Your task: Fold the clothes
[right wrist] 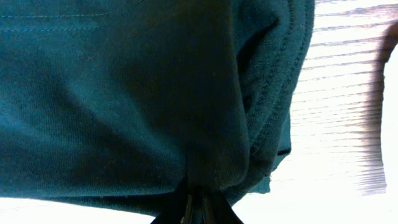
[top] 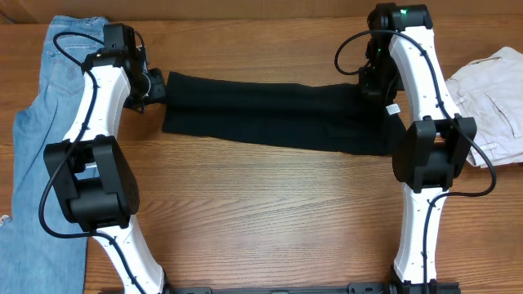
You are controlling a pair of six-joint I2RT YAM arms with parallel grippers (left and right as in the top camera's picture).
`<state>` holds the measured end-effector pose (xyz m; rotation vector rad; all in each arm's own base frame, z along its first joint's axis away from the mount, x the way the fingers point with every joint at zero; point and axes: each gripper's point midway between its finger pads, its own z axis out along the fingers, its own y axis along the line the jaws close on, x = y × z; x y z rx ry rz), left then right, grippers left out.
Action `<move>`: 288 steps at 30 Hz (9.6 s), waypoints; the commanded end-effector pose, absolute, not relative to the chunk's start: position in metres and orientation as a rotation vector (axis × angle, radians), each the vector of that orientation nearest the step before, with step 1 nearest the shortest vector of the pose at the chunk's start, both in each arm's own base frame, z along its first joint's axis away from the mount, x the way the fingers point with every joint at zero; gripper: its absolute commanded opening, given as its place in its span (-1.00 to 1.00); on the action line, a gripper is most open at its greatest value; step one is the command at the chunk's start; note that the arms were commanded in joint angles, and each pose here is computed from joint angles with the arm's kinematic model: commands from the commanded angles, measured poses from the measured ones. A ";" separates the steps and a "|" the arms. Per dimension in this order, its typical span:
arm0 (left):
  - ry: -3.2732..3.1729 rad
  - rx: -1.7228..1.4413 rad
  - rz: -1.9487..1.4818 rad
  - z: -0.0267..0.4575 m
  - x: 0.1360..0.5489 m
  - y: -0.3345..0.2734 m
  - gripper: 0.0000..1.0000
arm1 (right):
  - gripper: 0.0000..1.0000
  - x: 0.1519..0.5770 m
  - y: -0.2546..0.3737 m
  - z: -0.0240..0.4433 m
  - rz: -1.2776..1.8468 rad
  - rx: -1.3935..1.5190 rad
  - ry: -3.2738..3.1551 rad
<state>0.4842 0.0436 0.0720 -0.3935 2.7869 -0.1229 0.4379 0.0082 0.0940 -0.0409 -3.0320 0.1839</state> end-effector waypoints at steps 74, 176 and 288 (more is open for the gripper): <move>2.318 -0.165 -0.122 0.127 0.590 0.011 -0.92 | -0.92 0.412 -0.008 0.086 0.057 -0.208 -3.014; 2.768 -0.202 -0.314 0.057 0.487 -0.005 -0.02 | 0.11 0.397 -0.023 0.104 0.172 -0.340 -3.078; 2.660 -0.390 -0.563 0.168 0.486 0.099 -0.92 | 0.10 0.403 -0.021 0.105 0.085 -0.354 -3.102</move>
